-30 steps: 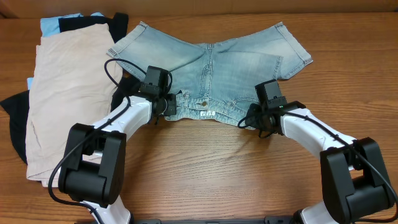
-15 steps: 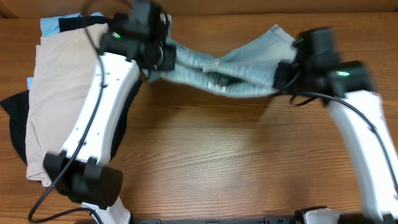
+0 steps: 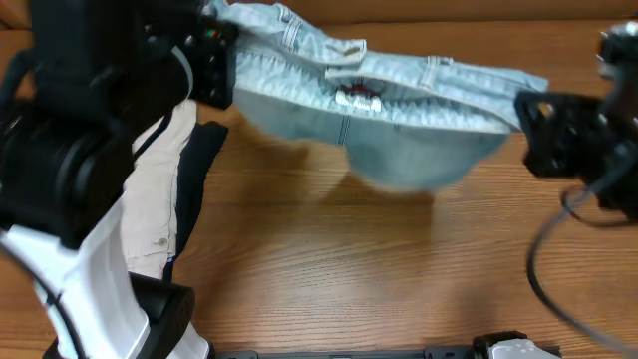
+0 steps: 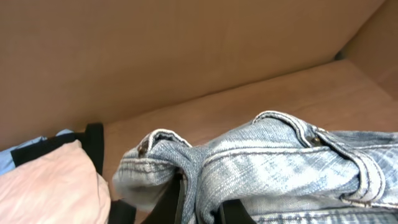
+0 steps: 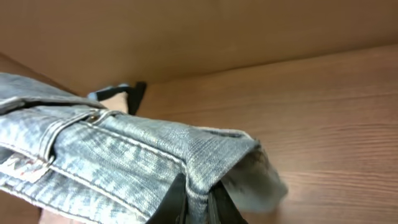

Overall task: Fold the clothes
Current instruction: 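Lift the waistband with both grippers and flip the shorts over, laying them flat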

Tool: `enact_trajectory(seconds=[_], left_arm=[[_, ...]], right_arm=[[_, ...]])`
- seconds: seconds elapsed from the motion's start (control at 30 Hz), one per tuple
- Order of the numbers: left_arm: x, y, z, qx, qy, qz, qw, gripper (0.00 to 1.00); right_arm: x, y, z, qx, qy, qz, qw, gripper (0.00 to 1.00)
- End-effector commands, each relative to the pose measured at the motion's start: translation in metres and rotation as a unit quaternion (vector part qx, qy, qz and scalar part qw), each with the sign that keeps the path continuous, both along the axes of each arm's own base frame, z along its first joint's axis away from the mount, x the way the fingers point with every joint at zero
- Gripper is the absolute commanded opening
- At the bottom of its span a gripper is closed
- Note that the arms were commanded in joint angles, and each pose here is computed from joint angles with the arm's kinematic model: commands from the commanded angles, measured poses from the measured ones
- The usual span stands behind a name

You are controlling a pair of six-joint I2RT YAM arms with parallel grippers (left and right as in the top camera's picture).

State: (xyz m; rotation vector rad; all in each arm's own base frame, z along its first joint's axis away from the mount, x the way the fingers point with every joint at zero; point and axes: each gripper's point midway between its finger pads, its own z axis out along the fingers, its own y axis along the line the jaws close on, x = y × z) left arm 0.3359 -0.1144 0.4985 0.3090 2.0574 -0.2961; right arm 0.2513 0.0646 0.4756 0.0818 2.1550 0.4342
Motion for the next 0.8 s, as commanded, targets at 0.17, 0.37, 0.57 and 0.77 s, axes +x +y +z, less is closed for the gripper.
enact_trajectory(seconds=[0.17,0.37,0.57,0.77], left_arm=[[-0.051,0.055,0.031,0.008,-0.048,0.099,0.994,0.04],[-0.081,0.056,0.045,-0.036,-0.061,0.094,0.993,0.04],[-0.061,0.062,-0.003,-0.001,0.03,0.13,0.991,0.04],[-0.02,0.06,-0.099,0.061,0.19,0.16,0.967,0.04]], right_arm=[[-0.083,-0.05,0.037,-0.032,-0.087,-0.098,0.991,0.04],[-0.108,-0.053,0.043,-0.013,-0.109,-0.105,0.988,0.04],[-0.087,-0.051,0.017,-0.024,-0.055,-0.105,0.993,0.04],[-0.03,-0.044,-0.05,-0.05,0.085,-0.103,0.99,0.04]])
